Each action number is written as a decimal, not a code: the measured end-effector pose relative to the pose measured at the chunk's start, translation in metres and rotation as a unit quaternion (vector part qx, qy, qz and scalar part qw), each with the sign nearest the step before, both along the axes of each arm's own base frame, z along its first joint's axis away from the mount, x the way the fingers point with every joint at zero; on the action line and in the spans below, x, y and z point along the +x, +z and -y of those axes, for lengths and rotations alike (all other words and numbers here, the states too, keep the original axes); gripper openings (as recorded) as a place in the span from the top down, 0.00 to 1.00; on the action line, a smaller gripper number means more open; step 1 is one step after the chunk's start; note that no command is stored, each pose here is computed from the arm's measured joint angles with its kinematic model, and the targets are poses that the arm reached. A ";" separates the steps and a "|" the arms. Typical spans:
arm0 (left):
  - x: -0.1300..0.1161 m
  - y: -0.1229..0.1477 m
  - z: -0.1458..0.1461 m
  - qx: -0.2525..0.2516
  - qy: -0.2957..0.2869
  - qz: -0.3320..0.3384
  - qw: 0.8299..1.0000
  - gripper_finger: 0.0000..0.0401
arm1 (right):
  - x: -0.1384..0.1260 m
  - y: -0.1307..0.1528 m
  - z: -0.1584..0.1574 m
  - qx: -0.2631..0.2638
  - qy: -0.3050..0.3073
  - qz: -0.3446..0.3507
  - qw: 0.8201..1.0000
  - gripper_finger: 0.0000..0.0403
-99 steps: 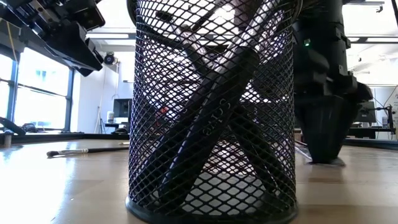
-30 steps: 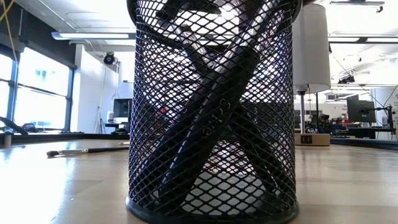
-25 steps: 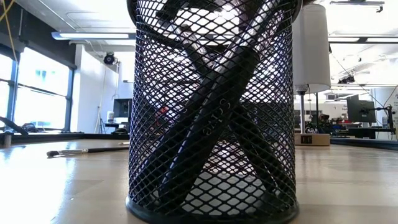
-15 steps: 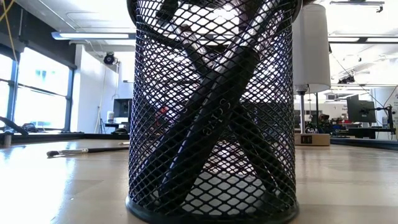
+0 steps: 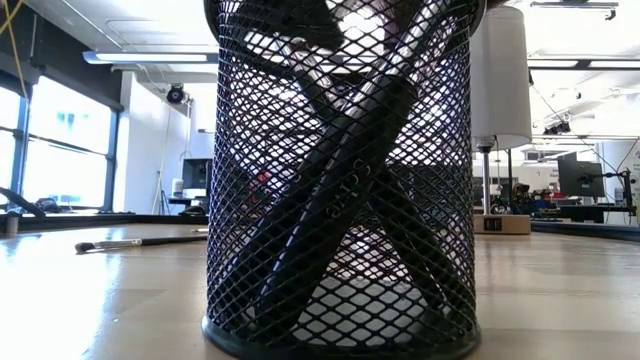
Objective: Put items in baskets/containers
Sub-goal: Put the black powder brush into the black pen holder
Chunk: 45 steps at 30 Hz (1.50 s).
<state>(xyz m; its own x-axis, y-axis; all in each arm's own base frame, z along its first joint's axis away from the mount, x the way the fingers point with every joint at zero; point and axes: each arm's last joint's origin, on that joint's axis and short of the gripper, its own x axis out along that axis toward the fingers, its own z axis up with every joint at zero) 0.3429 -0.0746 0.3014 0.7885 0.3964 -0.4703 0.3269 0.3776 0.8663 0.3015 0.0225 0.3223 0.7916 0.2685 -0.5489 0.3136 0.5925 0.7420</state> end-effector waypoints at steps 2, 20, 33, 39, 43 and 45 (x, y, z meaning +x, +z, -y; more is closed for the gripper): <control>-0.006 0.002 -0.003 -0.067 0.014 0.002 0.998 0.90 | -0.007 -0.003 -0.004 0.000 -0.011 -0.039 0.999 0.66; -0.094 -0.001 0.000 -0.551 0.048 0.244 0.797 0.90 | -0.075 -0.047 -0.140 -0.208 -0.067 -0.177 0.960 0.91; -0.082 -0.036 0.107 -0.610 0.011 0.352 0.710 0.90 | -0.099 -0.128 -0.226 -0.261 0.080 -0.271 0.923 0.99; -0.048 -0.062 0.147 -0.620 0.038 0.355 0.699 0.90 | -0.102 -0.138 -0.240 -0.277 0.080 -0.235 0.928 1.00; -0.031 -0.079 0.167 -0.623 0.048 0.345 0.700 0.90 | -0.106 -0.138 -0.244 -0.281 0.082 -0.226 0.929 0.99; -0.025 -0.088 0.172 -0.626 0.054 0.341 0.699 0.90 | -0.108 -0.138 -0.246 -0.277 0.085 -0.228 0.930 1.00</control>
<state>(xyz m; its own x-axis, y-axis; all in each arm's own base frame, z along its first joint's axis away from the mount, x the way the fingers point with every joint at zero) 0.3176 -0.2462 0.2137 0.9958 0.0854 -0.0322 -0.0905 0.9701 -0.2251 0.1932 0.2689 0.1841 0.4156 -0.0550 -0.9079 0.3878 0.9136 0.1222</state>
